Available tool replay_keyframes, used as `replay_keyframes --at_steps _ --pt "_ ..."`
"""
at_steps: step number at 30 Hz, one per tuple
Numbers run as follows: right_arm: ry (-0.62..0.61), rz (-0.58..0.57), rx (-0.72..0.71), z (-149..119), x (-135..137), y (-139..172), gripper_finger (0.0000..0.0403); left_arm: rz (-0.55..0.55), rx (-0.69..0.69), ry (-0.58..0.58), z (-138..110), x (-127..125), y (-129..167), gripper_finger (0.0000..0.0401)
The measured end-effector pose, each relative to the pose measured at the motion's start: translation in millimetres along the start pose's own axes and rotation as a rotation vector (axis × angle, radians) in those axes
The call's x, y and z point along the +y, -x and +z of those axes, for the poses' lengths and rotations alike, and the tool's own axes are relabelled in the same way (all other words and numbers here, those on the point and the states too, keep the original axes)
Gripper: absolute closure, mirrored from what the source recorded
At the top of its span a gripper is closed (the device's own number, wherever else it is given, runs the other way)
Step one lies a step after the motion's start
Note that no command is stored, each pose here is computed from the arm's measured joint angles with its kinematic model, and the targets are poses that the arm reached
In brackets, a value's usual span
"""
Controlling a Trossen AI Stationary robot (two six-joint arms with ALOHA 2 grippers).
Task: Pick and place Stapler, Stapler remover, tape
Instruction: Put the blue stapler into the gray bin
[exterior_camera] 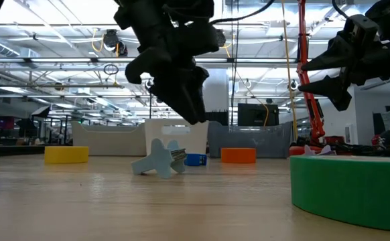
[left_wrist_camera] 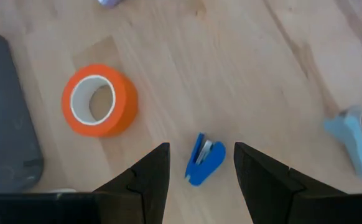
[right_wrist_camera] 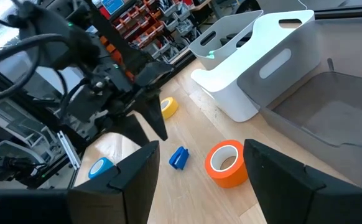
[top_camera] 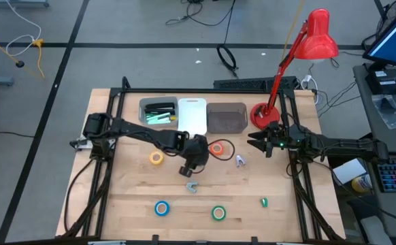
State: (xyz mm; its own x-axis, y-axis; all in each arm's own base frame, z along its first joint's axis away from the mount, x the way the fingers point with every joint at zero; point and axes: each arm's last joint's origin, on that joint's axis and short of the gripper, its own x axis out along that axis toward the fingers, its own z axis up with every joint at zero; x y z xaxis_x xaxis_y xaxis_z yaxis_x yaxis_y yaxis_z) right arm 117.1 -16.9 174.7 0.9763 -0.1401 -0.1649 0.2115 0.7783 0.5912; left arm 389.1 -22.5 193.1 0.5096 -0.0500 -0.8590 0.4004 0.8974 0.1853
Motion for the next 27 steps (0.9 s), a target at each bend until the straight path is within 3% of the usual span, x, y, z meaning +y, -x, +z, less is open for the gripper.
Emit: replay_keyframes --at_steps 9,27 --pt "0.0 0.0 0.0 0 0 0 0.0174 -0.068 -0.016 -0.008 -8 13 -8 0.0221" --pt "-0.001 0.0 0.0 0 0 0 0.0174 -0.12 0.032 -0.104 -17 9 -33 0.0222"
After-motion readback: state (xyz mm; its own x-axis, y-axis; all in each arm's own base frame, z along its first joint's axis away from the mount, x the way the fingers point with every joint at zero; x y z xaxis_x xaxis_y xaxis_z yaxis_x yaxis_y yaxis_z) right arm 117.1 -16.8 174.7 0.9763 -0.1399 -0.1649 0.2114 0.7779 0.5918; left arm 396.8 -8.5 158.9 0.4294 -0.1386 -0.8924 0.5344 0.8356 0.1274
